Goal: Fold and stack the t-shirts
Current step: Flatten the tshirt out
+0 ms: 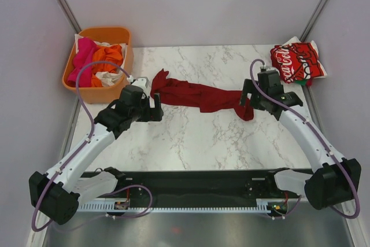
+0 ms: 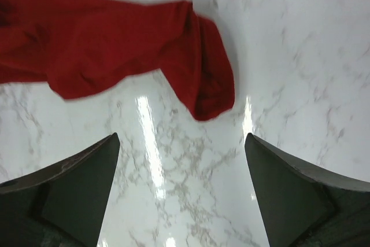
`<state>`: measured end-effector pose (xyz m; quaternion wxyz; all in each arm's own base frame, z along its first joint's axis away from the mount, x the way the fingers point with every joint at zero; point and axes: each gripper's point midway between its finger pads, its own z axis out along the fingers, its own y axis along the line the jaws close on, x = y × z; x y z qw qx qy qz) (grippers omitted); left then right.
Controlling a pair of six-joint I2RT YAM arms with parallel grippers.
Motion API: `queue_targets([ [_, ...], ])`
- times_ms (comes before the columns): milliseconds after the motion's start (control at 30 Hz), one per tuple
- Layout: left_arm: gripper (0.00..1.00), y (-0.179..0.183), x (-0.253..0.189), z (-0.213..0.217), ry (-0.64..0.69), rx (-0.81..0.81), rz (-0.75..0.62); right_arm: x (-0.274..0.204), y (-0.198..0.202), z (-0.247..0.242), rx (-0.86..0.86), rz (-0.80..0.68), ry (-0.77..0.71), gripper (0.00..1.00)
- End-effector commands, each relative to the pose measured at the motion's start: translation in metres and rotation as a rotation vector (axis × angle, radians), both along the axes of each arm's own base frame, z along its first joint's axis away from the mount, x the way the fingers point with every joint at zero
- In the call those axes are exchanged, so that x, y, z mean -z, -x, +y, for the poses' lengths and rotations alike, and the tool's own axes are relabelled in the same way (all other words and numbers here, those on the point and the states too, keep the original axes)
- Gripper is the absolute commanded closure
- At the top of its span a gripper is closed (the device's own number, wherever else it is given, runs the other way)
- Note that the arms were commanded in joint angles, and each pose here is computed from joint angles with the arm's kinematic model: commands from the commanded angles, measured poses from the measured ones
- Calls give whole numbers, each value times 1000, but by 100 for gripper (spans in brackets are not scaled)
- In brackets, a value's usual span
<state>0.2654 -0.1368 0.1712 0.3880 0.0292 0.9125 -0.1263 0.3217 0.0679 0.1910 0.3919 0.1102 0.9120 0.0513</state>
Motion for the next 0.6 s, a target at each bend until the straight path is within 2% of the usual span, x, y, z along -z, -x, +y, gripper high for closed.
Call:
queue_targets([
  [0, 1, -3, -3, 2, -9, 5, -33, 25, 30, 27, -65, 97, -155, 2],
  [133, 1, -6, -2, 1, -9, 4, -25, 42, 39, 84, -201, 99, -417, 7],
  [167, 1, -7, -2, 1, -10, 3, -22, 49, 35, 92, -215, 94, -426, 8],
  [200, 1, -7, -2, 0, -11, 5, -22, 65, 36, 104, -234, 139, -410, 9],
  [367, 1, -4, -2, 3, -8, 4, -27, 88, 12, 140, -267, 159, -424, 12],
  [500, 1, -3, -5, 4, -3, 1, -39, 125, -1, 162, -279, 229, -327, 15],
  [567, 1, -3, -5, 4, -4, -1, -39, 126, -13, 170, -296, 222, -268, 16],
])
